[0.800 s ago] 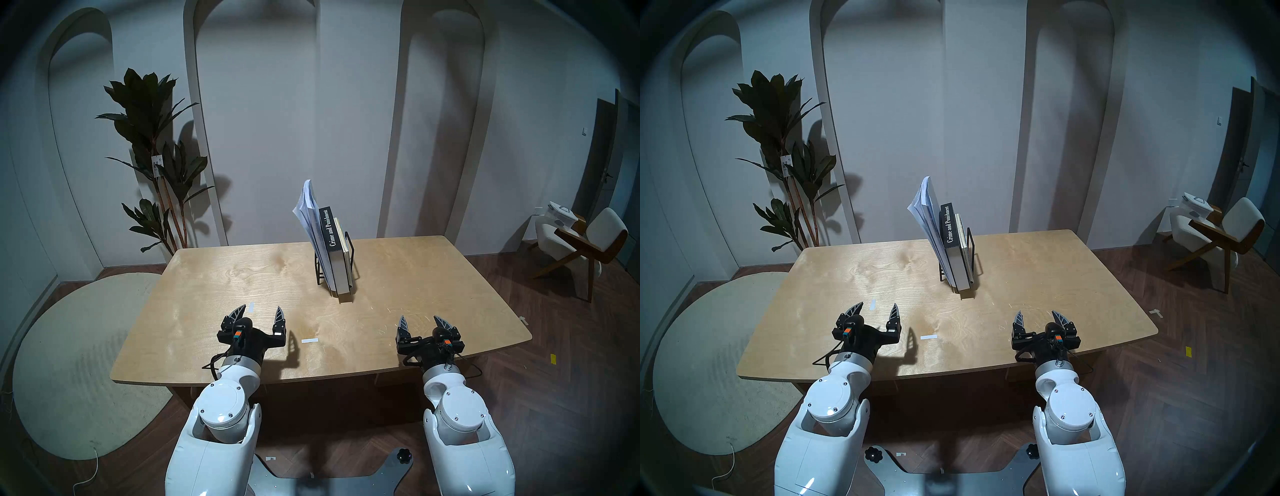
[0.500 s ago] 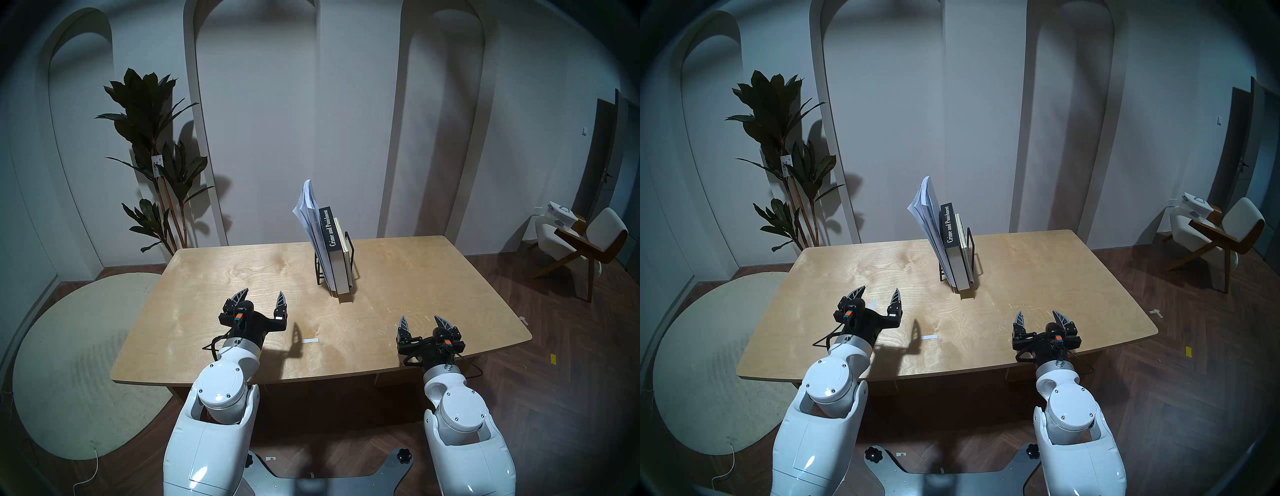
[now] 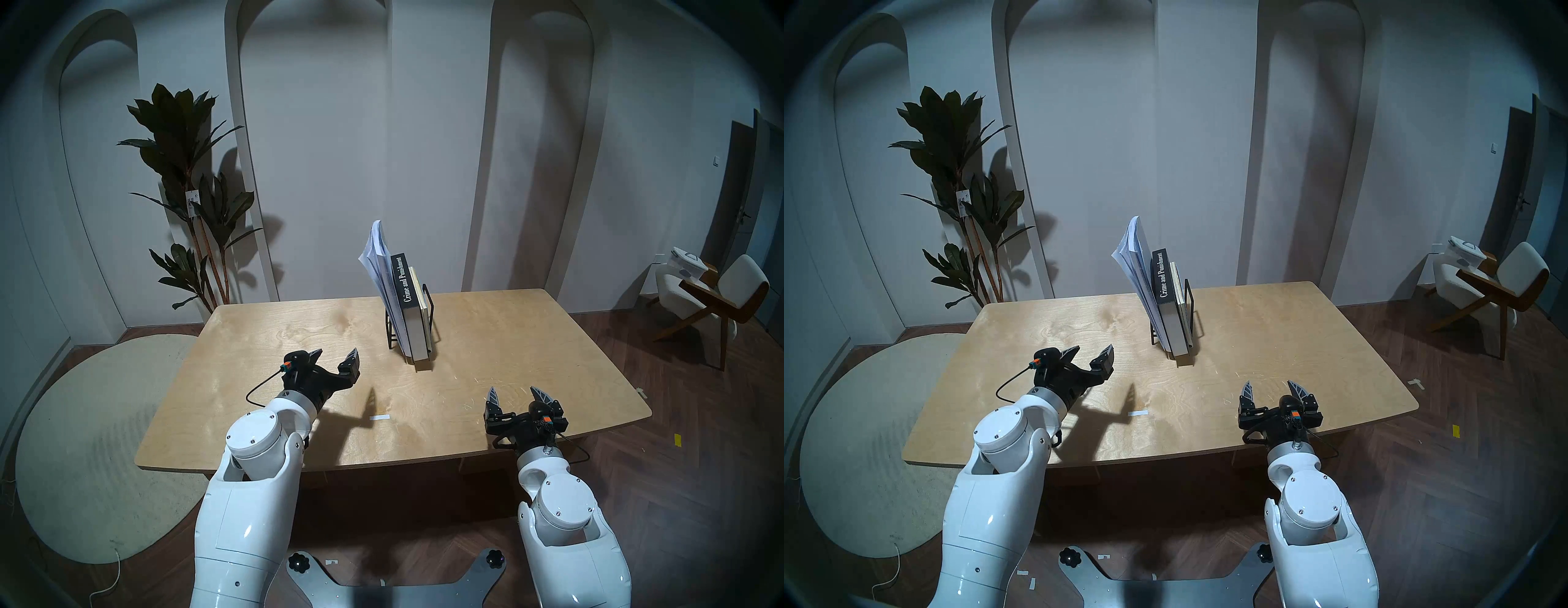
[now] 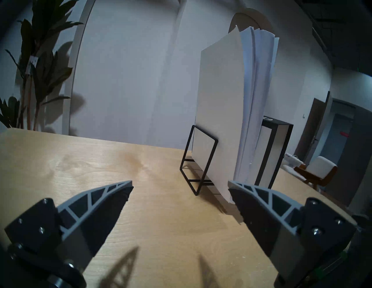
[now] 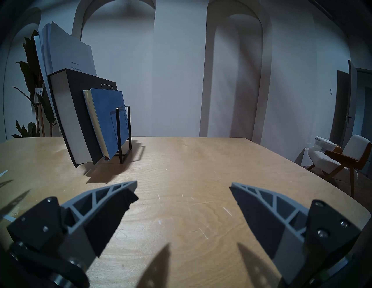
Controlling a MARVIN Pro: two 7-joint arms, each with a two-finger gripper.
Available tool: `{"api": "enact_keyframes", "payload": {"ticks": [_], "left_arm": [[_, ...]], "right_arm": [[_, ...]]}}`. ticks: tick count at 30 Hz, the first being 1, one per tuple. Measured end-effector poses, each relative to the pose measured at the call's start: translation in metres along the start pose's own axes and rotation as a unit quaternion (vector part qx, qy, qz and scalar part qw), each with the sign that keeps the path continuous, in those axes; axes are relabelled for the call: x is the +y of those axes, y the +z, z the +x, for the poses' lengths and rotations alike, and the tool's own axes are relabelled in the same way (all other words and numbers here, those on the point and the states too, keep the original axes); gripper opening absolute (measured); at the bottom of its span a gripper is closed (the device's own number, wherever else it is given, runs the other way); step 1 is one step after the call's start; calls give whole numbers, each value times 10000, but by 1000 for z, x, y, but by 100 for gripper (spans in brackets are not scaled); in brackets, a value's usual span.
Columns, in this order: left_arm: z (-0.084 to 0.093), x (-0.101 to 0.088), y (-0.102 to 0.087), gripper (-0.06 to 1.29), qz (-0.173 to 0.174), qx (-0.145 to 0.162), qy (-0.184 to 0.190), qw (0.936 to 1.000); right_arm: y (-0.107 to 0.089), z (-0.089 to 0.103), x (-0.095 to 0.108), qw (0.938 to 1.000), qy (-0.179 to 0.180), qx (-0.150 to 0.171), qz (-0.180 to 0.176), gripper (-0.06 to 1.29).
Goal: Stack the books into one stack
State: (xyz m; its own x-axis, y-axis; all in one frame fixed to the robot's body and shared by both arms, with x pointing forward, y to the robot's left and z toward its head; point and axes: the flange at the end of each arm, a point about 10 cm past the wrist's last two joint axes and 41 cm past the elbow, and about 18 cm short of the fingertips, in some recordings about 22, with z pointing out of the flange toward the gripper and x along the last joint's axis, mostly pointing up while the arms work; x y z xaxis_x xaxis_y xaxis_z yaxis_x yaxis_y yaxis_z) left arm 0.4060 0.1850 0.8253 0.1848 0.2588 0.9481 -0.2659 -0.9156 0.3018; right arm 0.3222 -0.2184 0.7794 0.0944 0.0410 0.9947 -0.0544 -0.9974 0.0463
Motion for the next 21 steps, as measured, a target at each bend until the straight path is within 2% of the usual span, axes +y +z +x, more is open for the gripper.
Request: {"api": "enact_keyframes", "payload": {"ticks": [10, 13, 21], "left_arm": [[23, 5, 6, 125, -510, 198, -797, 9953], [27, 9, 7, 125, -631, 285, -930, 9933], [37, 24, 13, 125, -852, 497, -1004, 9900]], "right_arm": [[0, 0, 0, 10000, 25, 3, 8, 124], [0, 0, 0, 10000, 28, 5, 11, 124], [0, 0, 0, 10000, 33, 8, 18, 124]]}}
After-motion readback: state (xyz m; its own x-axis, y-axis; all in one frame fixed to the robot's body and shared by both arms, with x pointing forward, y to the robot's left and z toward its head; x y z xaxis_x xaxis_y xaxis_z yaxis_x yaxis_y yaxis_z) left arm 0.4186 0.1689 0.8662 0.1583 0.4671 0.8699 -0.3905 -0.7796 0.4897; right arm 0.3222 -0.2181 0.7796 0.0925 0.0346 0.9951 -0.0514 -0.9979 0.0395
